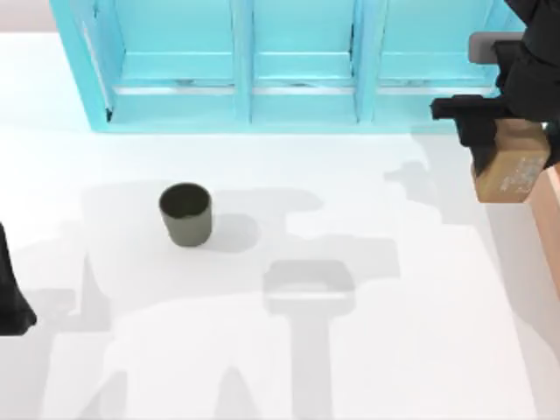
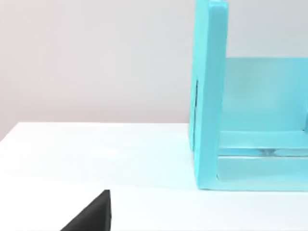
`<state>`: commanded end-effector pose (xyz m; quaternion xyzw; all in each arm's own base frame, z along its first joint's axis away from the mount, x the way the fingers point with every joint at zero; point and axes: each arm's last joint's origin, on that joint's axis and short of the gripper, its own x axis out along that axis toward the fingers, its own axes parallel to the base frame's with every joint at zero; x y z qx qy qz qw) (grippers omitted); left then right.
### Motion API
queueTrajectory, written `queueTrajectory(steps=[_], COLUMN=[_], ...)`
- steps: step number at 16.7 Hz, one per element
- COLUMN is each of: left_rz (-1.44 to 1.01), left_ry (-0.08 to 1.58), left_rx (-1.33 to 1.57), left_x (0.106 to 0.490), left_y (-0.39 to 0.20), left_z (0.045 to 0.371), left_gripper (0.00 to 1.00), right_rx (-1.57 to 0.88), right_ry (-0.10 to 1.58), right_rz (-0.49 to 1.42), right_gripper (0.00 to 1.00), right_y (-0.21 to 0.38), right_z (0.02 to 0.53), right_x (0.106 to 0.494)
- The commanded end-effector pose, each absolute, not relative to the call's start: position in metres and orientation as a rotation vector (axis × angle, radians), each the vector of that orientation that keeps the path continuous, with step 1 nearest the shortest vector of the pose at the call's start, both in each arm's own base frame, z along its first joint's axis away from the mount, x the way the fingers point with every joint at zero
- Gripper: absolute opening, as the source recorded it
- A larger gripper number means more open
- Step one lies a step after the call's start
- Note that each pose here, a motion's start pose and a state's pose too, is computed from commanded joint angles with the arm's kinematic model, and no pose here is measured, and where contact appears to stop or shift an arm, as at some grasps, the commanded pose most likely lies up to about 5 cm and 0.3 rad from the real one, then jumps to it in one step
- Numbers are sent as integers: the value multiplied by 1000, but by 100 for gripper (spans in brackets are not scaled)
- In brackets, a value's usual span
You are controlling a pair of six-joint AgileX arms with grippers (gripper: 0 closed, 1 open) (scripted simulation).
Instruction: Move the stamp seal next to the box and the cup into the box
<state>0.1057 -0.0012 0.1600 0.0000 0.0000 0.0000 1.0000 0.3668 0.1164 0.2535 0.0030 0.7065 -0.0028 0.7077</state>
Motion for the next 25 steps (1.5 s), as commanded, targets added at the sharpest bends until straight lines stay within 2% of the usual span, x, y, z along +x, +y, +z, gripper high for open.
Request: queueTrajectory(steps=[9,14,25], left_rz=[0,0,0], left_ry=[0,0,0], left_rx=[0,0,0], left_x=[106,106,106], left_y=[-1,-1,-1], left_z=[160,160,160], left_gripper=[100,100,100], right_rx=[9,9,9], right_ry=[1570,1569,1569], right_rz=[-7,-8,-8], right_gripper=[0,0,83], right_y=[115,115,115], right_z=[193,190,190], right_x=[368,367,367])
